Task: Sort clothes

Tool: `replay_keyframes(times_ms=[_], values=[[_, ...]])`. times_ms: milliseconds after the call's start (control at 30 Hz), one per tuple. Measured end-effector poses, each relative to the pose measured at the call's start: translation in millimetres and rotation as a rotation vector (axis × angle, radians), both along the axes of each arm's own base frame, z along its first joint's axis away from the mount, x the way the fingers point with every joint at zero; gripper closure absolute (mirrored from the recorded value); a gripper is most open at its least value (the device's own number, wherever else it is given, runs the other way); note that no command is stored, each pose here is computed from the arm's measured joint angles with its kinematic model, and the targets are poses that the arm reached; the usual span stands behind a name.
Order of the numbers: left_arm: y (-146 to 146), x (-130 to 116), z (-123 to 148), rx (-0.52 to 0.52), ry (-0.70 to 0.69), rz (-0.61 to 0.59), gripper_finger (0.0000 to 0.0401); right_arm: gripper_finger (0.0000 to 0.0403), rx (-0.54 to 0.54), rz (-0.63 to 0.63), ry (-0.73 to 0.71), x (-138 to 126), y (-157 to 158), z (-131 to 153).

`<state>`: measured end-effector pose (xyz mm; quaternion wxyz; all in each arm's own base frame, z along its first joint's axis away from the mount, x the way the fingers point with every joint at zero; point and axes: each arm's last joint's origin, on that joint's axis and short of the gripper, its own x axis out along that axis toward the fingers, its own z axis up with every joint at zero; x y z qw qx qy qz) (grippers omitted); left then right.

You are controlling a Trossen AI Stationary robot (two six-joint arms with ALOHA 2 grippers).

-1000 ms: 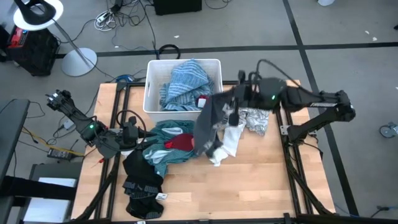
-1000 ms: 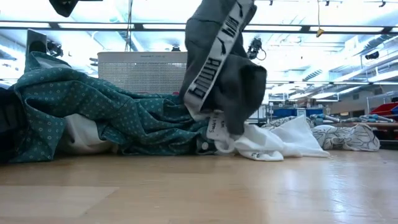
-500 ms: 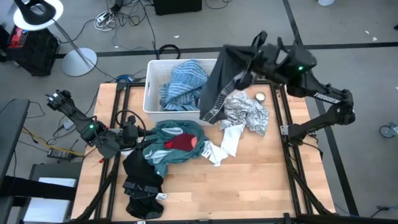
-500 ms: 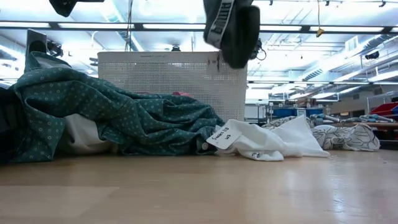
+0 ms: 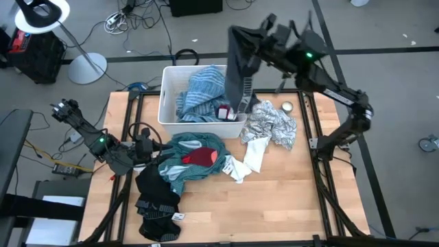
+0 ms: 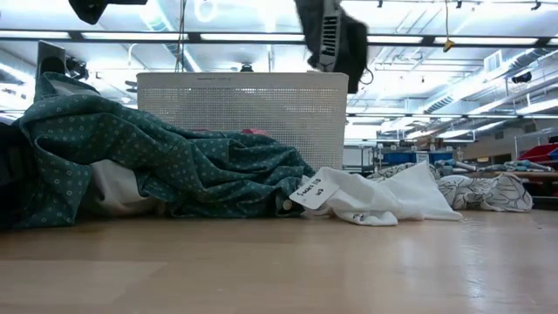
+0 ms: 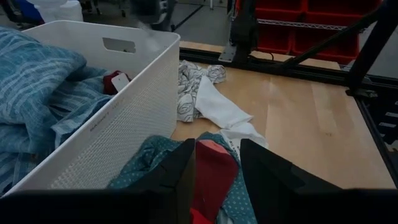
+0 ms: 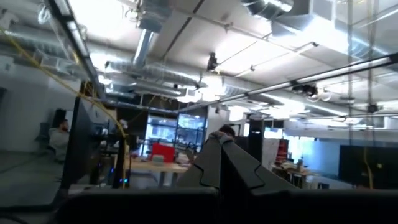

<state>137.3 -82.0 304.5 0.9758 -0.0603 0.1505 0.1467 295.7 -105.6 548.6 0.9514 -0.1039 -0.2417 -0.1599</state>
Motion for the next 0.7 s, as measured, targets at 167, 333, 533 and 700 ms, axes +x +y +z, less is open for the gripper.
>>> replay_keyframes(times_ms=[167, 333, 533, 700], values=[[-0.2, 0.2, -0.2, 0.001, 0.001, 0.0, 0.027, 0.0403, 0.039, 0.007, 0.102, 20.8, -8.0, 8.9], [0.2, -0.3, -1.5, 0.011, 0.015, -0.001, 0.027, 0.0403, 0.134, -0.031, 0.34, 31.0, -13.0, -13.7], [0.4, -0.6, -2.0, 0.014, 0.02, -0.002, 0.027, 0.0403, 0.281, -0.184, 0.679, 33.5, -21.0, -57.7], [0.4, -0.5, -1.9, 0.014, 0.019, 0.0, 0.027, 0.0403, 0.364, -0.18, 0.843, 45.0, -25.8, -102.6]])
